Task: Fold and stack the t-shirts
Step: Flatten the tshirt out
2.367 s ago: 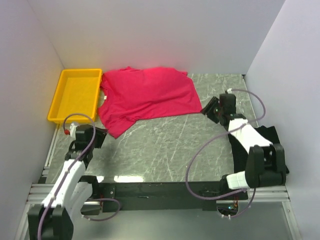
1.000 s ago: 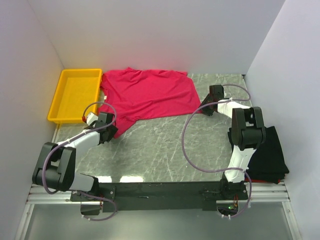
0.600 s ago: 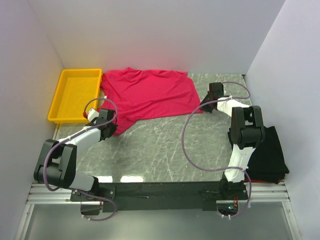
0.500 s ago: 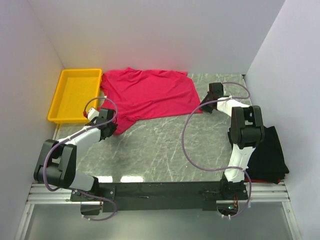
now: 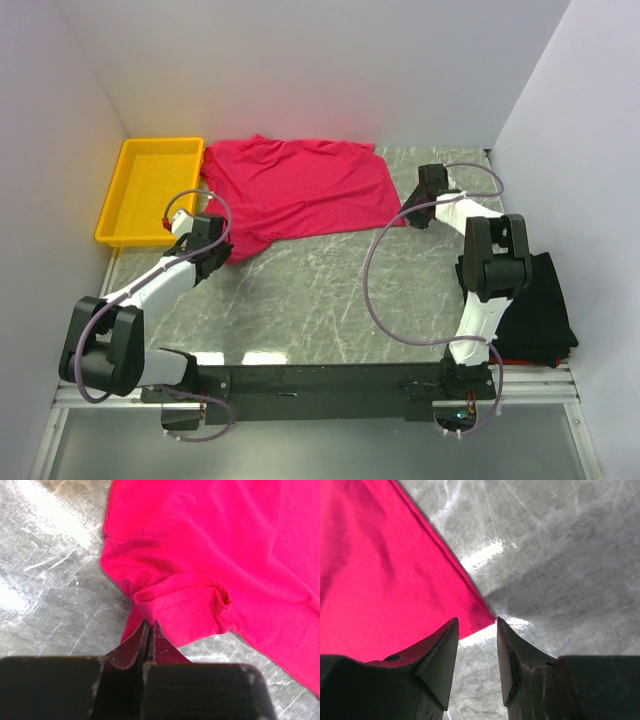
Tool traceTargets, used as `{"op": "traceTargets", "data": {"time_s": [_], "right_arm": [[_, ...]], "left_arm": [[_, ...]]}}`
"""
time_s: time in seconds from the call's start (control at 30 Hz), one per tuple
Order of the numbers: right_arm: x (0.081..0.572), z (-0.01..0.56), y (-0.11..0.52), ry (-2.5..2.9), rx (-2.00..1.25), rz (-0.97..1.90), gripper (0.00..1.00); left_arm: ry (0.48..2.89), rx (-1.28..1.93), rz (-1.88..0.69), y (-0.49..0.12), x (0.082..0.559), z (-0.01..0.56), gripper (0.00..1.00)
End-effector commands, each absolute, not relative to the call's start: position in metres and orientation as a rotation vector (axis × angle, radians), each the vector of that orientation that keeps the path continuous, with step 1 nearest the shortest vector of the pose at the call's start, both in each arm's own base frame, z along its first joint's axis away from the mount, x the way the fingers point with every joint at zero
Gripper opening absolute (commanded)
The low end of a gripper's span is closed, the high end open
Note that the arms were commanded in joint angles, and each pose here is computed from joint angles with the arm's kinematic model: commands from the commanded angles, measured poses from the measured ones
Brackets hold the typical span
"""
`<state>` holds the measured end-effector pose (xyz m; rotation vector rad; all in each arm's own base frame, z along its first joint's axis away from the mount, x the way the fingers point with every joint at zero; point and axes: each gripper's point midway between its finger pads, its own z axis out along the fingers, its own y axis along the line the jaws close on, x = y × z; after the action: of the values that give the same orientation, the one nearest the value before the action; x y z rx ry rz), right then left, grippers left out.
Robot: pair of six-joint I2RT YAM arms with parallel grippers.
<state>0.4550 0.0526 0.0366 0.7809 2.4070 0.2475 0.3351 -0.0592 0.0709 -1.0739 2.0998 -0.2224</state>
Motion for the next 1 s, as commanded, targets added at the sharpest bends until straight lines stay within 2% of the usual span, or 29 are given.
{"op": "traceTargets", "data": {"time_s": [0.0, 0.2, 0.67, 0.8, 0.87, 0.93, 0.97], "right_arm": [[0.46, 0.041, 0.051, 2.428, 0.762, 0.151, 0.44], [0.456, 0.037, 0.062, 2.453, 0.743, 0.065, 0.43], [0.459, 0.033, 0.074, 2.505, 0.733, 0.064, 0.4], [0.458, 0.027, 0.074, 2.522, 0.733, 0.054, 0.22], [0.458, 0.027, 0.076, 2.524, 0.727, 0.076, 0.09], [0.458, 0.027, 0.077, 2.525, 0.719, 0.077, 0.0], [0.458, 0.027, 0.077, 2.526, 0.719, 0.078, 0.0]], "left_arm": [[2.079, -1.043, -0.237, -0.06, 0.338, 0.082, 0.01], [2.074, -1.034, -0.245, -0.06, 0.337, 0.088, 0.01], [2.05, -1.005, -0.276, -0.061, 0.335, 0.105, 0.01], [2.052, -0.998, -0.279, -0.061, 0.335, 0.106, 0.01], [2.051, -0.995, -0.286, -0.062, 0.333, 0.108, 0.01], [2.046, -0.991, -0.294, -0.062, 0.332, 0.111, 0.01], [2.043, -0.99, -0.297, -0.062, 0.331, 0.113, 0.01]]}}
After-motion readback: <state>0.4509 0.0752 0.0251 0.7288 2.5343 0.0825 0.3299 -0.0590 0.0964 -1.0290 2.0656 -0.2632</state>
